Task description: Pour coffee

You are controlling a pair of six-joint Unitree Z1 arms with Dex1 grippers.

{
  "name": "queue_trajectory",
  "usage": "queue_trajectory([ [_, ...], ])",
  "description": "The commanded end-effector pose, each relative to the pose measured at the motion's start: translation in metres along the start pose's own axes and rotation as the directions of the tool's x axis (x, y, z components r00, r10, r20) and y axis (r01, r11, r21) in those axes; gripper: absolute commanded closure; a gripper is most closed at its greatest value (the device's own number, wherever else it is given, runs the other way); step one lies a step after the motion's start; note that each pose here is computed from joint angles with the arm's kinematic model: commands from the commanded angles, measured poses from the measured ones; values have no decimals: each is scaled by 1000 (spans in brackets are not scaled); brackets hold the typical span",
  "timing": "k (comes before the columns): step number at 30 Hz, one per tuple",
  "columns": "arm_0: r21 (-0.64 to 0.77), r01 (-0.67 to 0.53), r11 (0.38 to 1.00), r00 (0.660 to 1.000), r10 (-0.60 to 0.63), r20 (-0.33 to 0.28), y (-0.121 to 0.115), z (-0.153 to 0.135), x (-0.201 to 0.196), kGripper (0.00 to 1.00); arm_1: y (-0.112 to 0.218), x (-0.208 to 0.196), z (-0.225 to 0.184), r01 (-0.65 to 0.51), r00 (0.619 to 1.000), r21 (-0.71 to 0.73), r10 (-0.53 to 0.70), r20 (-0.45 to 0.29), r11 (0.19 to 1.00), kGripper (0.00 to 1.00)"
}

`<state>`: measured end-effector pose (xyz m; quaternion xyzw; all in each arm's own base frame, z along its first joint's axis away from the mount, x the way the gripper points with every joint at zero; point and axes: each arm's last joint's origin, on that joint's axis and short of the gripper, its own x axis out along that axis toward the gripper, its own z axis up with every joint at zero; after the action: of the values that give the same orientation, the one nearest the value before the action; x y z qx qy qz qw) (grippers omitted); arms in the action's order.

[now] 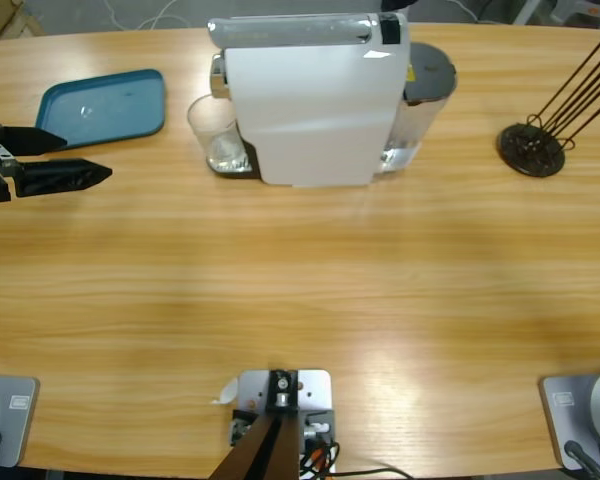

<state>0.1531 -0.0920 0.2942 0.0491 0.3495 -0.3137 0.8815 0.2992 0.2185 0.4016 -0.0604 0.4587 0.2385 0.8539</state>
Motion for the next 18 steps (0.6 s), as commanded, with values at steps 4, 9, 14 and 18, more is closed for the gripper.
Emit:
queue_trajectory([
  [4, -11, -7, 1000, 999, 7, -44, 0, -13, 4, 4, -7, 19, -5, 46, 997, -5, -46, -60, 999, 1000],
  [9, -12, -7, 1000, 999, 7, -45, 0, -13, 5, 4, -7, 21, -6, 43, 997, -6, -43, -67, 999, 1000],
  [14, -12, -7, 1000, 999, 7, -47, 0, -13, 5, 4, -9, 24, -14, 48, 995, -9, -48, -92, 999, 1000],
  [18, -12, -7, 1000, 999, 7, -47, 0, -13, 5, 4, -9, 26, -17, 49, 994, -10, -50, -99, 999, 1000],
])
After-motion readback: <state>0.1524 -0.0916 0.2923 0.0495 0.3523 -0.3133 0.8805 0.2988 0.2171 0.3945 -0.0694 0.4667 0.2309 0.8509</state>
